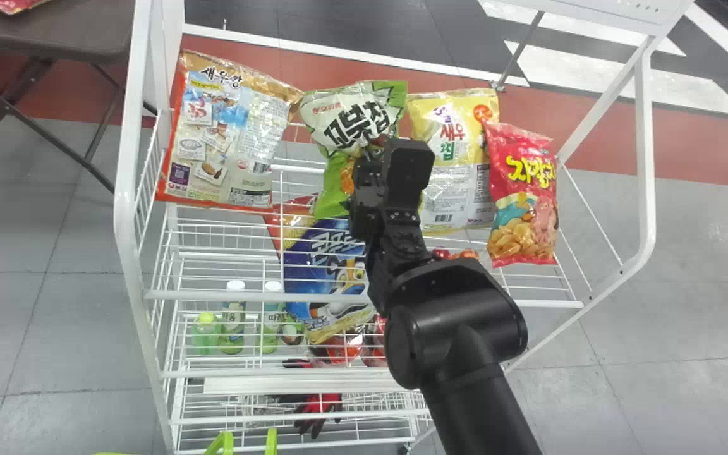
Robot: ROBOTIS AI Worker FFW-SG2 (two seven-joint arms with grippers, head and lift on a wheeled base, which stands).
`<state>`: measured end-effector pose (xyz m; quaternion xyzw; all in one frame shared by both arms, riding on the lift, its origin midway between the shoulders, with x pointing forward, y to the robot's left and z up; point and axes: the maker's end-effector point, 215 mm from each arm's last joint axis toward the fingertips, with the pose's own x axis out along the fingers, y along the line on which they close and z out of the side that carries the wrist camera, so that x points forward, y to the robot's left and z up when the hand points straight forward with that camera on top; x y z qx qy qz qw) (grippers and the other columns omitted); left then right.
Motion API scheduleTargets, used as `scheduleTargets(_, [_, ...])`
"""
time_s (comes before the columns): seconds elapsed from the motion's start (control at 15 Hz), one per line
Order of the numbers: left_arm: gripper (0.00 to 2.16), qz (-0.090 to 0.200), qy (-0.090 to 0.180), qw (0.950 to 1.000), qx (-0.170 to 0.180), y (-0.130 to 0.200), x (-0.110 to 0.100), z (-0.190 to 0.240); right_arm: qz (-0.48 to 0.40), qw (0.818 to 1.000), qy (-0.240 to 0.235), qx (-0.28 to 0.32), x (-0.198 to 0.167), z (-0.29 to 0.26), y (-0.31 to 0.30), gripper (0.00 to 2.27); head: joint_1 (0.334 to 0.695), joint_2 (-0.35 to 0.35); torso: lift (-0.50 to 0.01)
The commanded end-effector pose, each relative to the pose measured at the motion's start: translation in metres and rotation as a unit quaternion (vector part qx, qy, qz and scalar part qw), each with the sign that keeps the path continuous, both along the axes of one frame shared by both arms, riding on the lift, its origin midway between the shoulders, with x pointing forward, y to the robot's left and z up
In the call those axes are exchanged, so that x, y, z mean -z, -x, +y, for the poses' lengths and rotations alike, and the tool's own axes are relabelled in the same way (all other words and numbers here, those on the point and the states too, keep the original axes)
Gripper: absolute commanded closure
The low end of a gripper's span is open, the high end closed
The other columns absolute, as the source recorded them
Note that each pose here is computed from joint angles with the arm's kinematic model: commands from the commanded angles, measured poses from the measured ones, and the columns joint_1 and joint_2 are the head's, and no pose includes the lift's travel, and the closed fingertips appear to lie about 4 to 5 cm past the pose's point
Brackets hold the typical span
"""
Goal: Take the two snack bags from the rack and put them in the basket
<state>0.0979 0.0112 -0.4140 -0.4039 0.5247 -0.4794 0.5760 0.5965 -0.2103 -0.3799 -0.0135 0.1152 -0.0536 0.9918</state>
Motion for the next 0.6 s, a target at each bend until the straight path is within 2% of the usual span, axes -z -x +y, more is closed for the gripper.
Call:
scheduleTargets(0.0, [1.87,-0.002,-0.001,1.0000,0.003,0.000,0.000,-0.002,-0.006,1.000,-0.004,0.007,-0.003,-0.003,0.001,1.98,0.695,-0.322,-0.011])
scheduleTargets(0.53, [1.87,-0.004,-0.003,1.0000,0.007,0.001,0.001,-0.005,-0.022,0.999,-0.013,0.041,-0.011,-0.018,0.002,1.98,0.695,-0.345,-0.011])
